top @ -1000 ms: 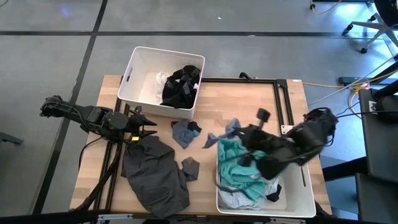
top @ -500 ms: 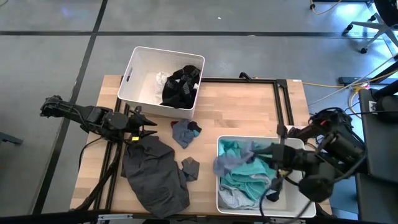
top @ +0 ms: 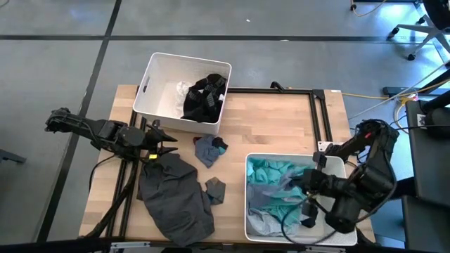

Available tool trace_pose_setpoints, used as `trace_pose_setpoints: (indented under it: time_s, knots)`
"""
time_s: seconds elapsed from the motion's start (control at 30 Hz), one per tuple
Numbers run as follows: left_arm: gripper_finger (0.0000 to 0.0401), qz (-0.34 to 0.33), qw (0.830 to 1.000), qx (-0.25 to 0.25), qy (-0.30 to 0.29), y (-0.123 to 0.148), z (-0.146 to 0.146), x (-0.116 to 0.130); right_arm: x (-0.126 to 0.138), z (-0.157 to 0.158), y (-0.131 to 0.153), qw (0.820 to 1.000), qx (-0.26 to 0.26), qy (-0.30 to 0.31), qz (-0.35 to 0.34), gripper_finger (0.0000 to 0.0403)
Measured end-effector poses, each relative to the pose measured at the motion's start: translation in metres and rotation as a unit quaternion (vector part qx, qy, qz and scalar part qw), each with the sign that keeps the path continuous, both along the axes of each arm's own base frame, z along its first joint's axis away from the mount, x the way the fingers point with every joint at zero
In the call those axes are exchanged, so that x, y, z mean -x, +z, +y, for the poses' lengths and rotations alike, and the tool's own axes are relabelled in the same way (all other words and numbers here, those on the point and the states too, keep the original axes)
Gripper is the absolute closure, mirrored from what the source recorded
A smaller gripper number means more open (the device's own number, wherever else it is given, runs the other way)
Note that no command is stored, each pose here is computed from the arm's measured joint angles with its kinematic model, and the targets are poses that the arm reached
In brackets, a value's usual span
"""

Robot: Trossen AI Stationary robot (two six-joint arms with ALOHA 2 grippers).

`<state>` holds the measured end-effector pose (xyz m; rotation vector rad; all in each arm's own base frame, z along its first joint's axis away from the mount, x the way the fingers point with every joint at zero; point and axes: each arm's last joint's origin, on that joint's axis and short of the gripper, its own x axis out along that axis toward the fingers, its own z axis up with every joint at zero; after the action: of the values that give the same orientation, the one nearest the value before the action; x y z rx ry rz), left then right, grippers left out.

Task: Sort clothes
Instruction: Put the blue sock into the bottom white bin

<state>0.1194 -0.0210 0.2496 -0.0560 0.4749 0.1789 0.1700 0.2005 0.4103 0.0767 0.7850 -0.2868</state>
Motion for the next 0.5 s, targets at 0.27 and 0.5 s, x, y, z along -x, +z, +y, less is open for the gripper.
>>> trace_pose_setpoints:
  time_s: [0.27,0.5]
  knots:
    - [0.0254,-0.004,1.000,-0.010,0.018,0.001,0.001,0.000,-0.007,-0.016,-0.042,0.997,0.035,-0.066,0.036,0.0376]
    - [0.0254,-0.014,1.000,-0.011,0.016,0.002,0.001,-0.001,-0.025,-0.029,-0.040,0.995,0.013,-0.084,0.056,0.0274]
